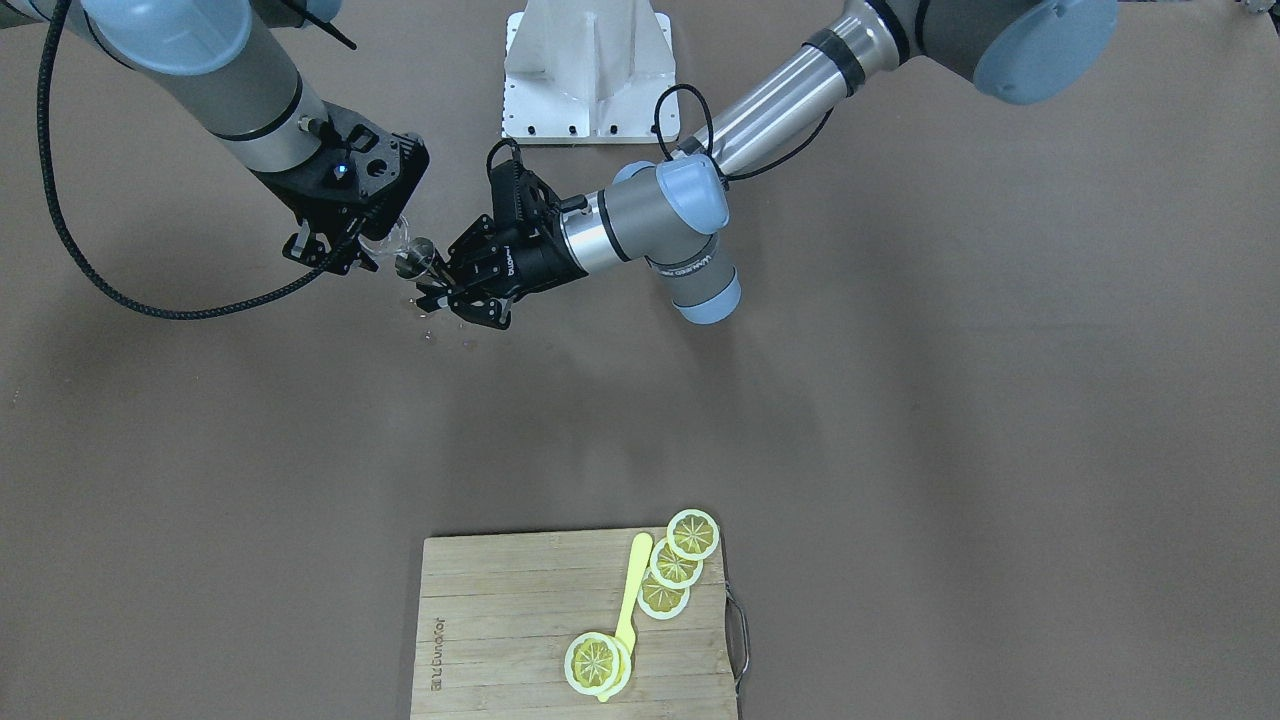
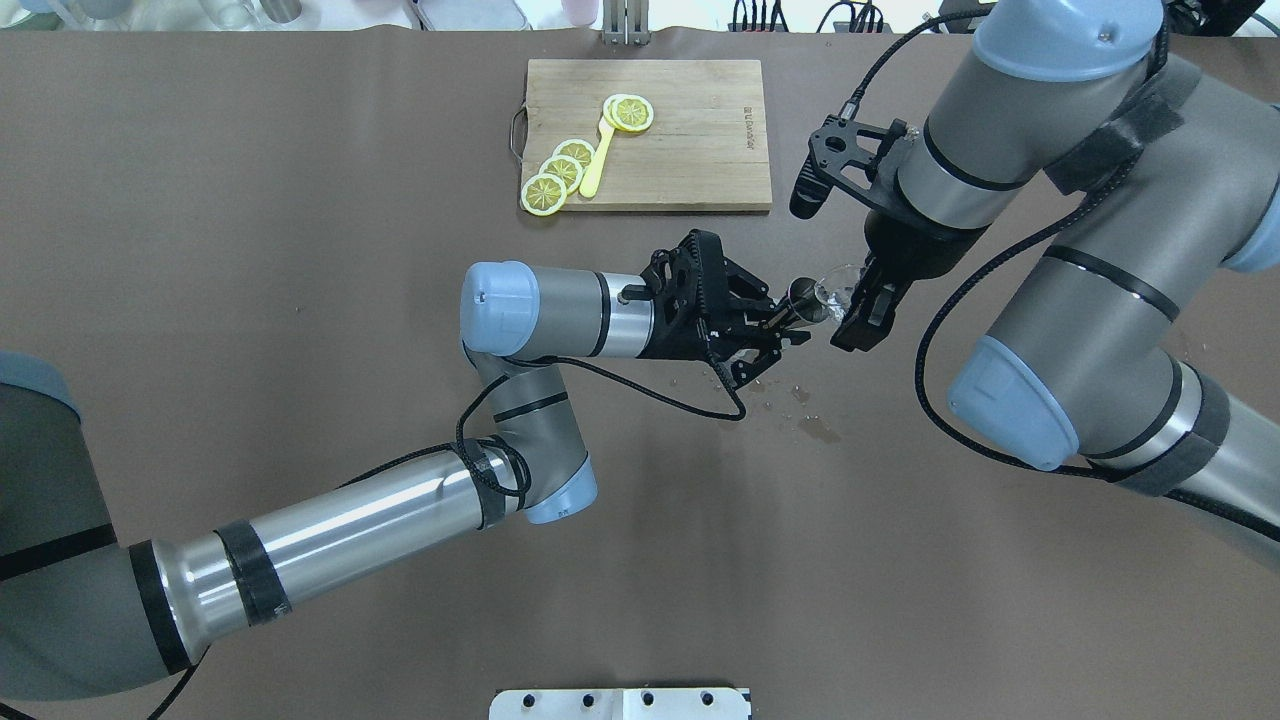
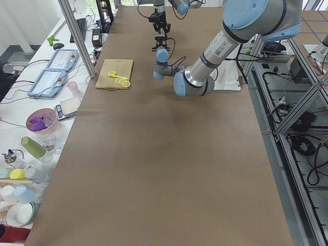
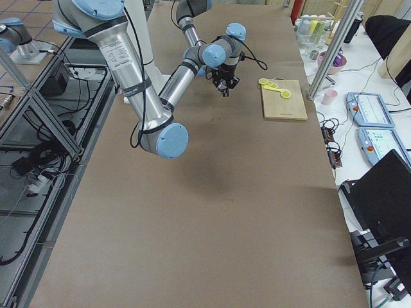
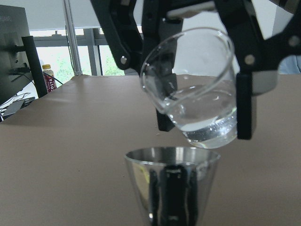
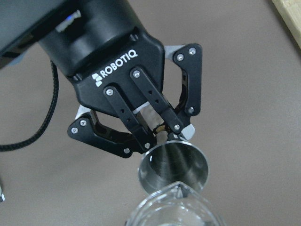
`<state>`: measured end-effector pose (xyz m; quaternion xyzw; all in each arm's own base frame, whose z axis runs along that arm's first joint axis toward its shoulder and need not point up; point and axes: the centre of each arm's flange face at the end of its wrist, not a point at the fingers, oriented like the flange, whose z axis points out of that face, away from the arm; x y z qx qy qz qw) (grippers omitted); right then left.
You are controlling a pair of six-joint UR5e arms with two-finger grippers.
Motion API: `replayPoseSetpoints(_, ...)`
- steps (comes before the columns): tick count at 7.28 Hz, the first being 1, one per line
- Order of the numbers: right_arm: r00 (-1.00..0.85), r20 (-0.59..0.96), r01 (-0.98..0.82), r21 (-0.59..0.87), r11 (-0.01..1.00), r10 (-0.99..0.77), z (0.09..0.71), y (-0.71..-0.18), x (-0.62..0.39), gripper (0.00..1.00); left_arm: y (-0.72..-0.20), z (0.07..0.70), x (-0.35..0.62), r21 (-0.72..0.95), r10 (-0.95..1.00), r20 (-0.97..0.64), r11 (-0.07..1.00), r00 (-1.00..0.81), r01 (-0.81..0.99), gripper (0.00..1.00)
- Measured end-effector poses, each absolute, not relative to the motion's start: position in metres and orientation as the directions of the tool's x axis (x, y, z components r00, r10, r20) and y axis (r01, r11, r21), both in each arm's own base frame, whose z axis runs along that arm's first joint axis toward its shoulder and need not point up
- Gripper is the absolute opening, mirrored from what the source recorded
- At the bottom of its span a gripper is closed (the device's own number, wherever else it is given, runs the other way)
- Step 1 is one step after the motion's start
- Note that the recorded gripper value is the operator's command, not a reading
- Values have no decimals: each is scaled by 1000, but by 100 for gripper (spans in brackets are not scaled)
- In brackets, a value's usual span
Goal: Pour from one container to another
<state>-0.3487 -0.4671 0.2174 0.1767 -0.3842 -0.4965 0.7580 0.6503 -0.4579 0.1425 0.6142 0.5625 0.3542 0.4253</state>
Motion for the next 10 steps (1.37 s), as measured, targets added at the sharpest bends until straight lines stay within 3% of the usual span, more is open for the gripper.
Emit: replayPoseSetpoints(10,221,446,733,511,450,-867,204,-467,-362,0,-441,142,661,919,995,-36,-5,98,395,0)
